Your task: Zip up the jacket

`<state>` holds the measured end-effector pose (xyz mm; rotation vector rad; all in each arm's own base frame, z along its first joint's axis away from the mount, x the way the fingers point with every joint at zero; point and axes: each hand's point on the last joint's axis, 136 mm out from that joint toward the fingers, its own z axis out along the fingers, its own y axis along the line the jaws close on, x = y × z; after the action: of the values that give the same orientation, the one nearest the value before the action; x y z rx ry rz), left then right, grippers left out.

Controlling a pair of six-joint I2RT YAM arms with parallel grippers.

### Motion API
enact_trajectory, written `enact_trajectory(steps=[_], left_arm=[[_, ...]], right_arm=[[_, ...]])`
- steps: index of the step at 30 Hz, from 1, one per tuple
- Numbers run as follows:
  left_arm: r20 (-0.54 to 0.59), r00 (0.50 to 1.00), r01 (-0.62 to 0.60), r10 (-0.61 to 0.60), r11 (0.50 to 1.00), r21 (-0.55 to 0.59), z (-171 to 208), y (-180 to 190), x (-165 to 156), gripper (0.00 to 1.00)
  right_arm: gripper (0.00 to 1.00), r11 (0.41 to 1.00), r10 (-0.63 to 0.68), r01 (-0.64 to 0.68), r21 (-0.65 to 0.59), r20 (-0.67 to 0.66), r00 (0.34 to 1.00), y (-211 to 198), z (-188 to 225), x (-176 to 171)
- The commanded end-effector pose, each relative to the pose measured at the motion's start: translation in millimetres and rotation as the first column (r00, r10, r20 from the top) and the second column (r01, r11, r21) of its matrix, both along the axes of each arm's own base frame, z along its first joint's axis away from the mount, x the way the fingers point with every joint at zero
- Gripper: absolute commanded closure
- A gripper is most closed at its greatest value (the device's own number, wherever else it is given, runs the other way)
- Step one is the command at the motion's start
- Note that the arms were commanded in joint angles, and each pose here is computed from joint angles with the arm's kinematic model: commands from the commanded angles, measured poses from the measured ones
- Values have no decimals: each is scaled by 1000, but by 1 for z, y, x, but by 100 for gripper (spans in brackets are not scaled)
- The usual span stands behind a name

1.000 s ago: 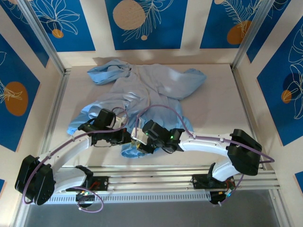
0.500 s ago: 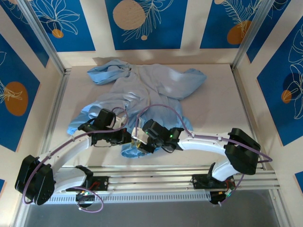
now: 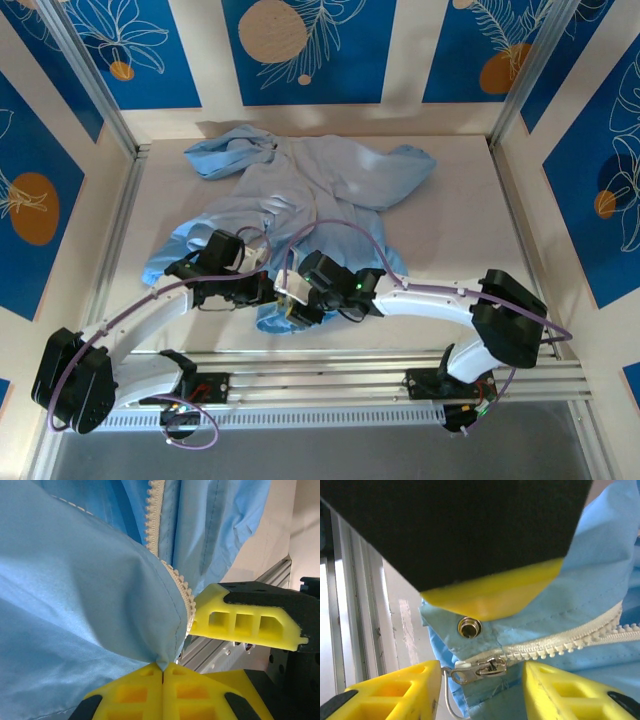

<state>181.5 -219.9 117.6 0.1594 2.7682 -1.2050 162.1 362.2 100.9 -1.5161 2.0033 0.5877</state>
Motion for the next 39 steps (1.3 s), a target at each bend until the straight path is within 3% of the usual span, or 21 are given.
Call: enact_trajectory(steps=[1, 7, 39], left_arm=[[-19, 1000, 8, -8, 1000, -10, -1, 1, -4, 100], [-20, 1000, 11, -11, 1000, -7, -2, 2, -5, 100], [-23, 1000, 15, -16, 1000, -7, -1, 2, -5, 100]], right_arm=[[60, 1000, 16, -16, 7, -4, 1000, 5, 5, 1], [65, 1000, 0, 1, 10, -23, 1000, -2, 5, 0], [63, 998, -16, 23, 60, -121, 992, -14, 10, 4]])
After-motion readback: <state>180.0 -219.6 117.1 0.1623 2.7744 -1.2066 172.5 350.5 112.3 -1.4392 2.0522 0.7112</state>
